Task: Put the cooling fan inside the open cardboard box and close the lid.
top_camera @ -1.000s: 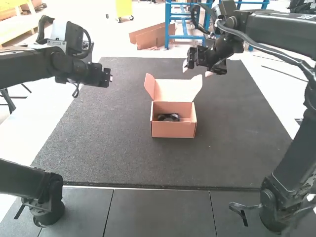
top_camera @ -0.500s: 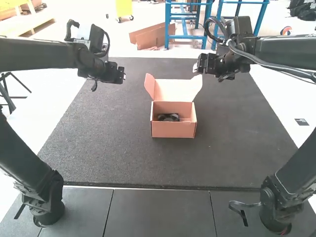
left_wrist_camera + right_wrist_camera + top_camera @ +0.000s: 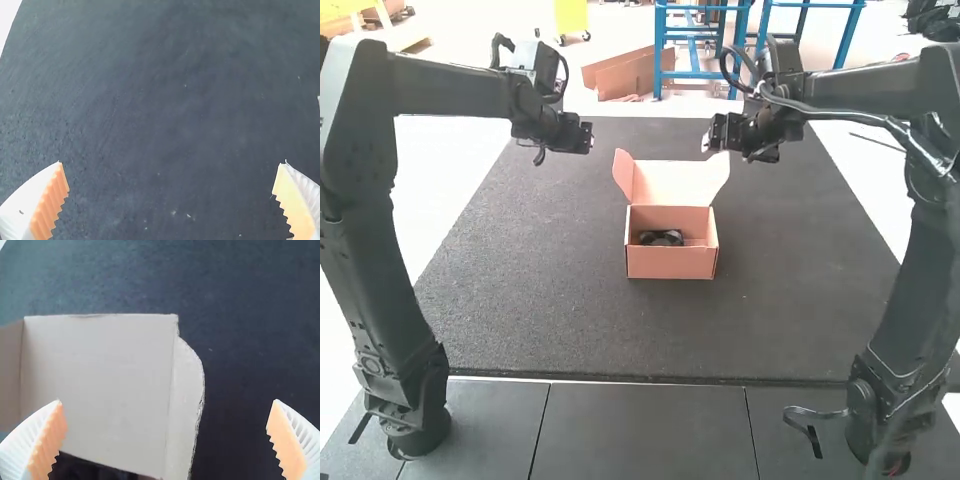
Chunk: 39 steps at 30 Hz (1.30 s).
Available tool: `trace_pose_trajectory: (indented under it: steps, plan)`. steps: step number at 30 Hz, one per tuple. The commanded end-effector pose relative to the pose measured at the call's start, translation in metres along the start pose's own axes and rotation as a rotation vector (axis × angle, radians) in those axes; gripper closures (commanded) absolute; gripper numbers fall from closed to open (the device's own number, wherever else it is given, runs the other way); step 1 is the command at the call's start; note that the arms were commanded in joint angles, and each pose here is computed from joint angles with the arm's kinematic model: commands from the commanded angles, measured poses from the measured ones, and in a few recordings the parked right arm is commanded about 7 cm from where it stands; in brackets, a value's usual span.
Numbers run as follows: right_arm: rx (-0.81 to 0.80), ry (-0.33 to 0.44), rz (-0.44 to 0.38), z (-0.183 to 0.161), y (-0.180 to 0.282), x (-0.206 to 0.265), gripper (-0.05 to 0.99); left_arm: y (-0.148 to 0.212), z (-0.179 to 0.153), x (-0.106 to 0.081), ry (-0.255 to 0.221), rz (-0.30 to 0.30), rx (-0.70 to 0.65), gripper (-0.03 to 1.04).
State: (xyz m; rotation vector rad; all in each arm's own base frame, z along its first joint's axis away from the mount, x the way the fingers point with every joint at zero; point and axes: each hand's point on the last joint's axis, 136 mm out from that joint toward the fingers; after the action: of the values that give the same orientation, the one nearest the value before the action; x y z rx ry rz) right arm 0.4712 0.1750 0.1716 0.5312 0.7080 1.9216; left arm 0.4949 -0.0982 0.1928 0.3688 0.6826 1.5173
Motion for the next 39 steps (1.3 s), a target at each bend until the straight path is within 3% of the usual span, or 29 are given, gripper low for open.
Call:
trace_pose_trajectory:
  steps: [1, 4, 11, 22, 31, 34, 39]
  plan:
    - [-0.019, -0.003, 0.025, 0.016, 0.003, -0.003, 0.02, -0.002, 0.016, -0.01, 0.005, -0.008, -0.03, 0.04]
    - [0.02, -0.01, 0.054, 0.011, -0.002, 0.001, 0.02, -0.011, 0.01, -0.011, -0.004, -0.006, 0.003, 0.04]
    - [0.04, -0.015, 0.075, 0.009, -0.008, 0.004, 0.04, -0.022, -0.001, -0.03, -0.021, -0.063, 0.053, 0.04]
    - [0.049, -0.02, 0.082, 0.007, -0.01, 0.002, 0.04, -0.021, -0.004, -0.07, -0.048, -0.178, 0.071, 0.04]
    - [0.054, -0.024, 0.089, 0.005, -0.01, 0.002, 0.04, -0.016, -0.016, -0.101, -0.101, -0.228, 0.079, 0.04]
    - [0.054, -0.025, 0.086, 0.005, -0.01, 0.0, 0.11, -0.014, -0.018, -0.105, -0.106, -0.237, 0.08, 0.04]
    - [0.052, -0.03, 0.092, 0.004, -0.01, -0.002, 0.32, -0.014, -0.019, -0.105, -0.104, -0.235, 0.083, 0.04]
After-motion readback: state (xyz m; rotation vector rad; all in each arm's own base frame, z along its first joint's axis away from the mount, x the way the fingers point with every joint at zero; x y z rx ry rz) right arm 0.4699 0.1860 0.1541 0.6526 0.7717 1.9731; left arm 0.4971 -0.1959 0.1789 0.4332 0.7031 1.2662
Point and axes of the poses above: each hand's point on the last joint's axis, 136 mm out from that joint toward the fingers, its own y axis back along the fingers, its own x axis along the line the jaws close on, z = x × y, and after that the axes turned 15 degrees about y, right-handed
